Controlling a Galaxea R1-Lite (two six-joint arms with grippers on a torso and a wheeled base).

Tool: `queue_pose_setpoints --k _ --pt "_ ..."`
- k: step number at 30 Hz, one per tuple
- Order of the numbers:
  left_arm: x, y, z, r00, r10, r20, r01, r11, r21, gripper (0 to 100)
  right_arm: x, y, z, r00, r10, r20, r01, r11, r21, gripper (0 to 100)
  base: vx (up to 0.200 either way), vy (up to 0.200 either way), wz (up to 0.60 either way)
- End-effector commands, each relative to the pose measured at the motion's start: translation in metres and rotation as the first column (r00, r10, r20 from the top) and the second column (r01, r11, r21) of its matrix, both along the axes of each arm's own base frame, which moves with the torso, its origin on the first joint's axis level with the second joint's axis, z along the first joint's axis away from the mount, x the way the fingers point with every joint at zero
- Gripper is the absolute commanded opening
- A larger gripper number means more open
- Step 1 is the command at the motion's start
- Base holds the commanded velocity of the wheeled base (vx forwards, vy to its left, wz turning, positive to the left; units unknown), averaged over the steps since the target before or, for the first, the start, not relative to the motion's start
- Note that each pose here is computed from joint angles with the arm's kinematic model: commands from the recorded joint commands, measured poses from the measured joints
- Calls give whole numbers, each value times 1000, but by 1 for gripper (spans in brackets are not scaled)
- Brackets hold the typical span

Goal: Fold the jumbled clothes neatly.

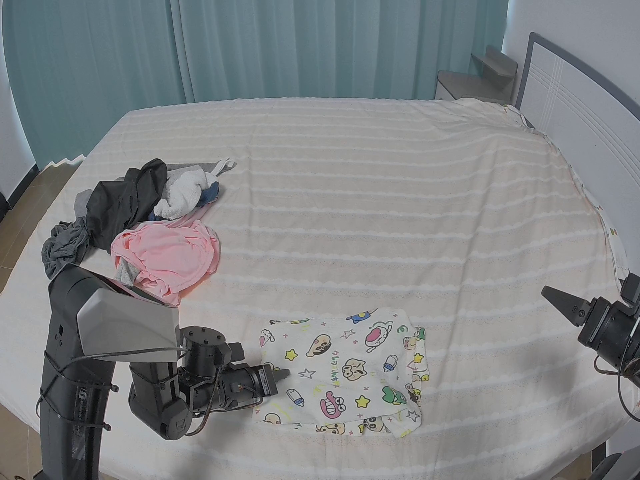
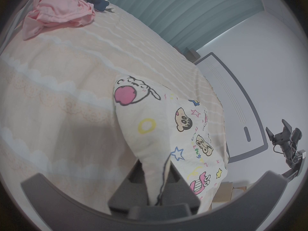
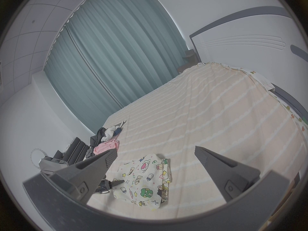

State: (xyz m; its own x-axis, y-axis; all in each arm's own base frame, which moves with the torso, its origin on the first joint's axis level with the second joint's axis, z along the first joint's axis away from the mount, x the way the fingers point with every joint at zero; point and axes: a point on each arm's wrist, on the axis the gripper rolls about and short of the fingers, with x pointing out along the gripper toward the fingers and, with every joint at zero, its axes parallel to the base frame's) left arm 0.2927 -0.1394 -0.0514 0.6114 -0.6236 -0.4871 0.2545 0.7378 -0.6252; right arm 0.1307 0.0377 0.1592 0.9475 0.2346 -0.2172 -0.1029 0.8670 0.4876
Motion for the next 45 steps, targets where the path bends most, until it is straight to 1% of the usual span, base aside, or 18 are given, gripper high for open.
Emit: queue_pose_setpoints --k 1,5,8,12,14,17,18,19,20,28,30,31,35,37,38,39,43,45 --pt "-4 1 0 1000 1 -8 -1 1000 7 0 1 0 -2 1000 0 -14 0 1000 -3 100 0 0 0" --pt "-7 8 5 1000 20 10 -20 1000 2 0 1 0 -2 1000 0 -12 0 1000 -3 100 0 0 0" --pt "-13 29 13 995 74 59 -74 997 -15 0 1 0 -3 1000 8 -16 -9 1000 0 100 0 0 0" --pt "-17 55 19 989 141 41 -141 990 -3 0 0 0 -4 1000 16 -20 -16 1000 2 100 0 0 0" --pt "-20 75 24 981 193 35 -193 981 -3 0 0 0 -4 1000 15 -20 -15 1000 4 100 0 0 0" --pt "-27 97 32 974 228 16 -228 973 -21 0 0 0 -5 1000 17 -25 -17 1000 3 100 0 0 0" --pt "-27 97 32 974 228 16 -228 973 -21 0 0 0 -5 1000 17 -25 -17 1000 3 100 0 0 0" --pt "-30 108 35 971 240 6 -240 970 -36 0 0 0 -5 999 17 -28 -17 1000 2 100 0 0 0" --pt "-35 124 40 964 266 -1 -266 962 -55 0 0 0 -5 999 17 -28 -17 1000 2 100 0 0 0" --pt "-47 181 37 910 413 -31 -415 907 -69 0 0 0 -6 999 17 -29 -17 1000 2 100 0 0 0" --pt "-48 185 37 908 418 -31 -419 905 -67 0 0 0 -6 999 17 -29 -17 1000 2 100 0 0 0" --pt "-54 197 34 900 434 -35 -435 898 -62 0 0 0 -6 999 17 -29 -17 1000 2 100 0 0 0" --pt "-63 217 25 882 469 -50 -471 881 -50 0 0 0 -6 999 17 -29 -17 1000 2 100 0 0 0" --pt "-66 224 23 870 490 -59 -493 868 -51 0 0 0 -6 999 17 -31 -17 1000 2 100 0 0 0" --pt "-66 224 23 870 490 -59 -493 868 -51 0 0 0 -6 999 17 -31 -17 1000 2 100 0 0 0" --pt "-70 233 20 853 517 -68 -521 852 -55 0 0 0 -6 999 17 -31 -17 1000 2 100 0 0 0" --pt "-72 241 18 836 544 -72 -548 834 -58 0 0 0 -6 999 17 -29 -17 1000 2 100 0 0 0" --pt "-74 250 15 817 571 -77 -575 816 -59 0 0 0 -6 999 17 -31 -17 1000 2 100 0 0 0"
